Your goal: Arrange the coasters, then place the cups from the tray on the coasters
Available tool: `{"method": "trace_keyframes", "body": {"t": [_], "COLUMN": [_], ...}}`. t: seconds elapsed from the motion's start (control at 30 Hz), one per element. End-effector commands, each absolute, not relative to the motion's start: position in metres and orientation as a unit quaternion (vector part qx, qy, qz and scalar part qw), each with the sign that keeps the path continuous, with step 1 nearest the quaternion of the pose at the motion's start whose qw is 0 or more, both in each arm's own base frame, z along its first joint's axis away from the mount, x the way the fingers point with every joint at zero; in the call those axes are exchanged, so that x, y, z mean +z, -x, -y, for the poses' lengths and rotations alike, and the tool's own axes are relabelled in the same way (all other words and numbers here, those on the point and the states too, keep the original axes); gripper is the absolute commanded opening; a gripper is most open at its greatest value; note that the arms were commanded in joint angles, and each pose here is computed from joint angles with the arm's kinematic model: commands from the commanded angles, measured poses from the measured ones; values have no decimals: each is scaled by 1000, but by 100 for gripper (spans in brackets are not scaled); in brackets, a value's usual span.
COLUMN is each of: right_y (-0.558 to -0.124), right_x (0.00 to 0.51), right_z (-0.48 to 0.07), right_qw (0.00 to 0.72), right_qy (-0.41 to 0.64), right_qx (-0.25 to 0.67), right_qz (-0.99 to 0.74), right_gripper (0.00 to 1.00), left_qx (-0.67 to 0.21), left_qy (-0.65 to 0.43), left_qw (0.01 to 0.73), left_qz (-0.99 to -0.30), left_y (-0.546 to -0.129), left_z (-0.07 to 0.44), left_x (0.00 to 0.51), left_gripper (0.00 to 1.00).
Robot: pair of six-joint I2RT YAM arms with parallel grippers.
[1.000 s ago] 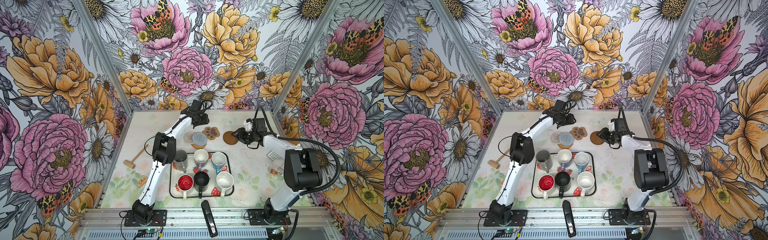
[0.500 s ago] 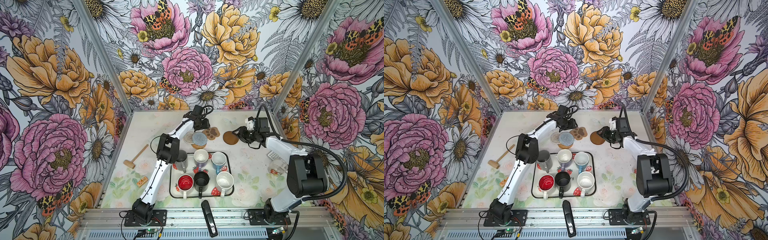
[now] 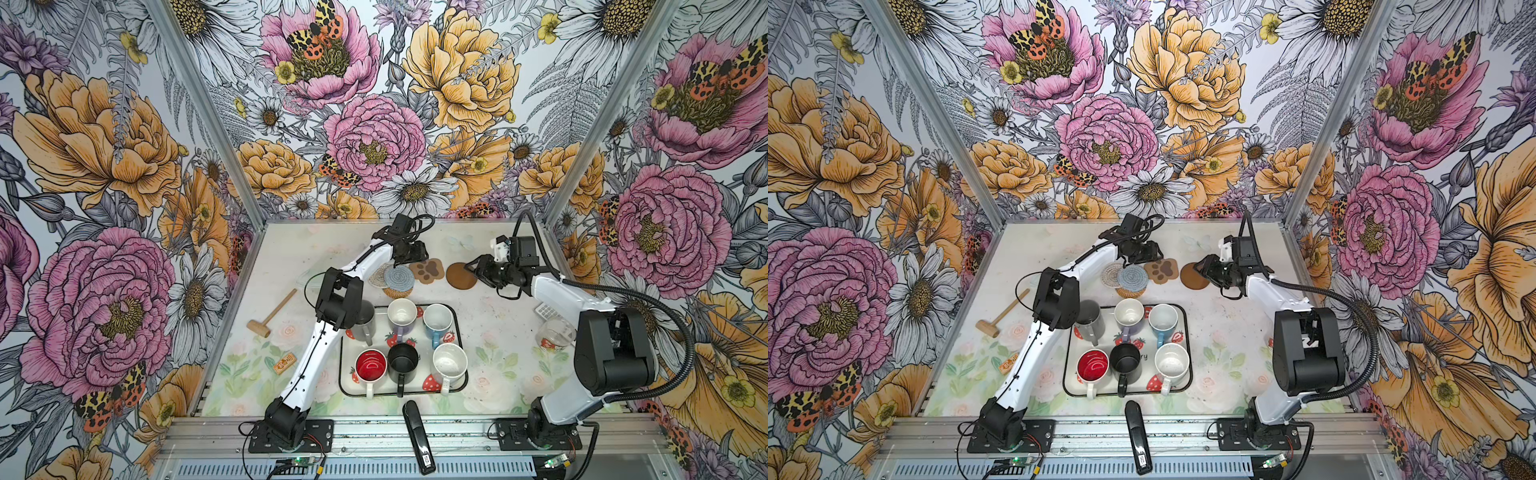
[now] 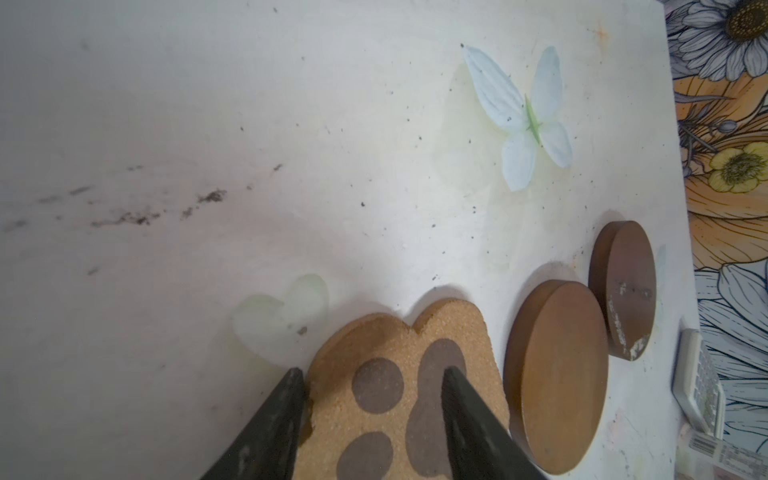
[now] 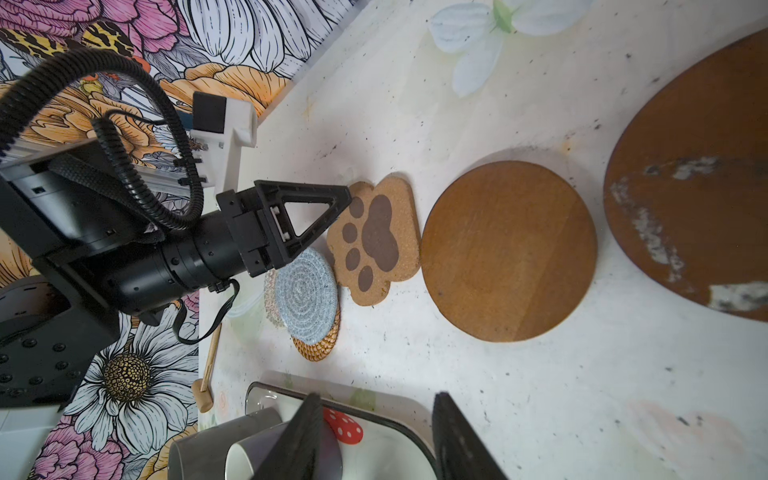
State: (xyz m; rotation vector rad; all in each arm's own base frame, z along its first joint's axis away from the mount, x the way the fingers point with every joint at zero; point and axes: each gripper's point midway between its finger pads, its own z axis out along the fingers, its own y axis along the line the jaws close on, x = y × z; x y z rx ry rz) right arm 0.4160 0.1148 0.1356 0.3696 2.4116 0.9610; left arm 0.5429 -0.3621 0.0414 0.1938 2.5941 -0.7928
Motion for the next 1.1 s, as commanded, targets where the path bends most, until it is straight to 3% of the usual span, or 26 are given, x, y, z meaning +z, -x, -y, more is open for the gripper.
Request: {"method": "trace_keyframes", "body": {"t": [0.0, 0.3, 0.53, 0.83, 1.07], "right_y": [-414, -414, -413, -423, -439], "right_x": [150, 147, 147, 154, 146], "right_z": [-114, -114, -114, -132, -171], "right_qw": [276, 273, 272, 269, 237], "right_qy": [-130, -131, -131, -113, -74], "right_qx": [360, 359, 359, 373, 400], "right_qz": [-882, -883, -883, -881, -882], "right_gripper": [46, 46, 46, 46, 46], "left_qx": [-266, -270, -272, -289, -221], "left_qy": [-79, -90, -64, -47, -11], "left_qw": [167, 166, 213, 309, 300], "left_qz": [-946, -944, -936, -905, -928], "left_y": [-518, -512, -544, -586, -564], "left_z": [357, 363, 347, 313, 244], "left_x": [22, 27, 59, 153, 157], "left_gripper": [56, 56, 59, 61, 59]}}
